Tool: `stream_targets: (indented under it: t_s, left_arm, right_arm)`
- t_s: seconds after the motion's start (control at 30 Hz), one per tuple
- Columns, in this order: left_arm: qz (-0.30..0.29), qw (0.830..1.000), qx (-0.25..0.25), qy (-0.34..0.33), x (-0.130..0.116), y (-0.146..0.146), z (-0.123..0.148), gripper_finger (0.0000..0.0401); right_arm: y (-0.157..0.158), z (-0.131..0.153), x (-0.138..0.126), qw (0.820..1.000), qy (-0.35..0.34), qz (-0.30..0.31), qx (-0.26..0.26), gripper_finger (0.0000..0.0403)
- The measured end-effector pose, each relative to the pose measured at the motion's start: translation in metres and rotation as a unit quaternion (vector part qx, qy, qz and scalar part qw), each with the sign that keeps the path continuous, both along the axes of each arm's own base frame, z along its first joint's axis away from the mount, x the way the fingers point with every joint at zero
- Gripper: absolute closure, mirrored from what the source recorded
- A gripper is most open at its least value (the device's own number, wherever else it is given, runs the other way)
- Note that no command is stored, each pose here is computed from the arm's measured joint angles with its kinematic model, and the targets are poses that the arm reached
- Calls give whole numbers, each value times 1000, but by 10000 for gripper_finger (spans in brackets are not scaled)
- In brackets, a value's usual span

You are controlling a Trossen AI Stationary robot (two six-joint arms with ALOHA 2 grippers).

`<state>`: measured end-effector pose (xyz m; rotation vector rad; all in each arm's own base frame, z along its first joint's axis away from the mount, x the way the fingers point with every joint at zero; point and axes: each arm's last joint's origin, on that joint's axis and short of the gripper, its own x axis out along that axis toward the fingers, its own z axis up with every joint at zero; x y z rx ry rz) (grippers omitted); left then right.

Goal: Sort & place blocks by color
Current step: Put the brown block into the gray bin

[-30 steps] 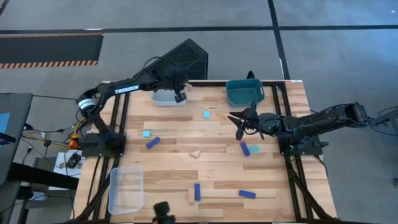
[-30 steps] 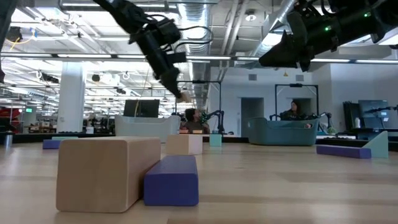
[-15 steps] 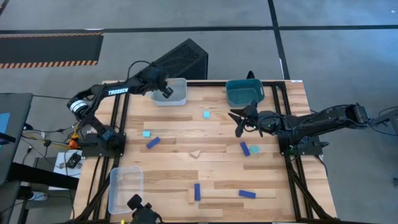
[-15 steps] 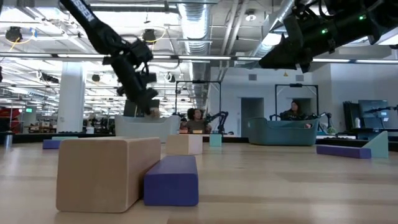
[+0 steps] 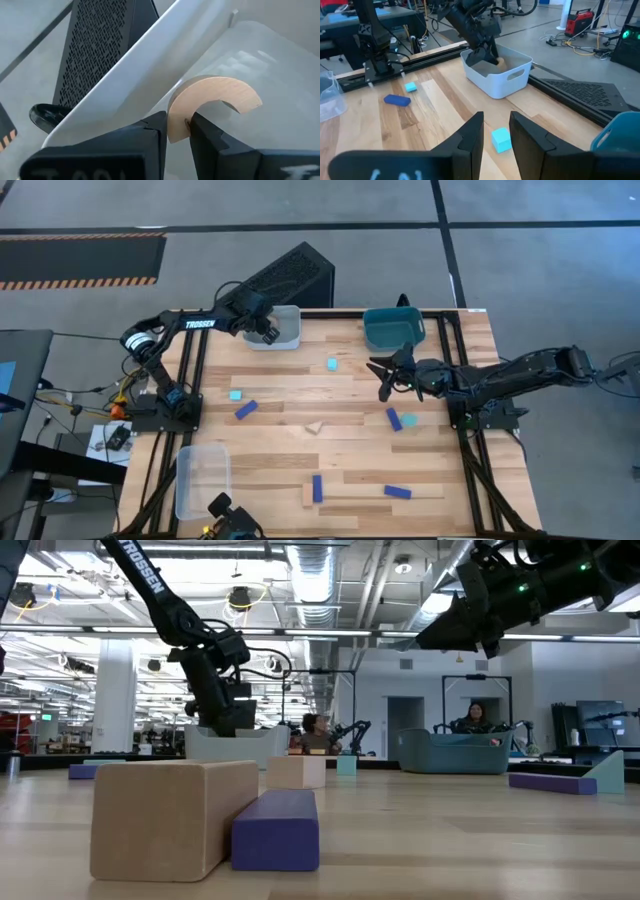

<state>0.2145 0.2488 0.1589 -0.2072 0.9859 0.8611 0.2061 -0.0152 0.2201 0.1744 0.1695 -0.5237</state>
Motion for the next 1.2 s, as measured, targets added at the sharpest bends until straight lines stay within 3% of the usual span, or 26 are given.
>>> stream_targets:
  t_s: [0.27, 0.47, 0.63, 0.77, 0.97, 1.2]
  left_arm:
    - [-14, 1000, -11, 15, 2, -6, 1, 271]
    - [-39, 999, 12, 14, 12, -27, 22, 244]
    - [-61, 997, 34, -18, 16, -64, 47, 242]
    - [-93, 990, 68, -83, 15, -105, 54, 242]
    - [-170, 962, 110, -183, 12, -156, 49, 241]
    - [-246, 950, 82, -172, 15, -186, 31, 241]
  right_arm:
    - [0, 2, 0, 1000, -22, -5, 19, 284]
    - [0, -1, 5, 999, -29, -8, 31, 284]
    - [0, -8, 14, 997, -46, -14, 57, 284]
    - [0, -9, 23, 997, -55, -13, 58, 284]
    - [7, 2, 45, 999, -37, 21, 18, 284]
    - [27, 9, 78, 995, 12, 74, -68, 280]
